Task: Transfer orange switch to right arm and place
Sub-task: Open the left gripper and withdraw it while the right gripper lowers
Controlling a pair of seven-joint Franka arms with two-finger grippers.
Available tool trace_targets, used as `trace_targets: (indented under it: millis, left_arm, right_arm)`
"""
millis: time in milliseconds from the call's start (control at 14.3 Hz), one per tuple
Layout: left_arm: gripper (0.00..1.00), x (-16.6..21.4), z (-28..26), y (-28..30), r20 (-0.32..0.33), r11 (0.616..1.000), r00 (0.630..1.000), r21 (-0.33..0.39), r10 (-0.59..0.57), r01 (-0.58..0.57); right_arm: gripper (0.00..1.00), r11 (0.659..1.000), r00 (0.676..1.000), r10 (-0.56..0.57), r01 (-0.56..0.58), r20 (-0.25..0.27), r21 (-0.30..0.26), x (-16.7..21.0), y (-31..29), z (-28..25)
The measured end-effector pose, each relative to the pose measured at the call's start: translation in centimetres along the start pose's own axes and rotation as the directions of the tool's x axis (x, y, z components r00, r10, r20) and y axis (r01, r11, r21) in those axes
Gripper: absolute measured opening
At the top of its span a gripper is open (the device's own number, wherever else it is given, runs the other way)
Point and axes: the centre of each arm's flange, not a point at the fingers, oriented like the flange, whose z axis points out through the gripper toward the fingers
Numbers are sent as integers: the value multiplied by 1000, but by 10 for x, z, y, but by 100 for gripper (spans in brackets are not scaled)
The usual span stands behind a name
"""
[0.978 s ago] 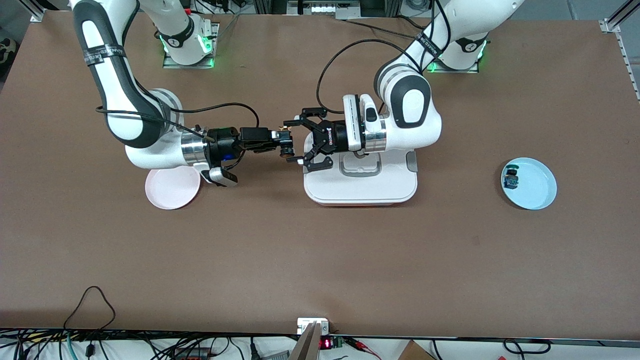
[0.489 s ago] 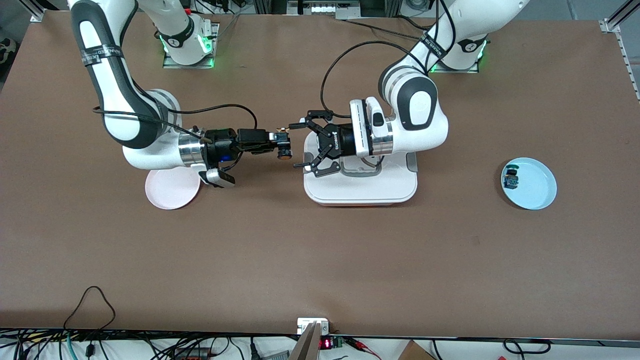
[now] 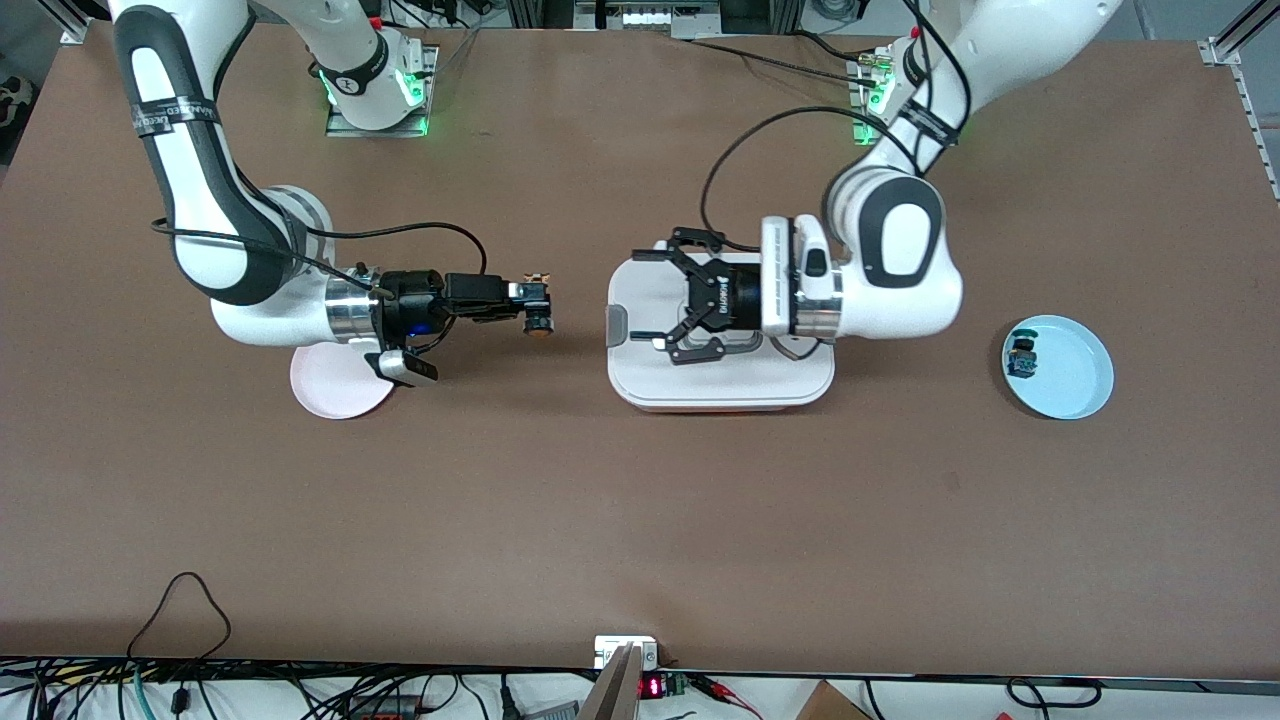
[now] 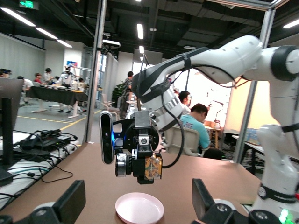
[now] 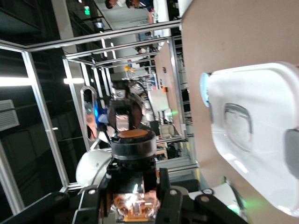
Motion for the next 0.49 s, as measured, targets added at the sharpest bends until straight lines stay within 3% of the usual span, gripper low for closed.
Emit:
trace_targets:
  millis: [279, 489]
  left_arm:
    - [100, 15, -65, -6, 182, 993, 983, -108, -24, 44]
    - [100, 21, -96, 0, 359, 978, 927, -126, -112, 167]
  right_arm:
    - [41, 984, 999, -23, 29, 39, -176, 1, 17, -35]
    - [41, 940, 993, -45, 78, 107, -331, -1, 25, -56]
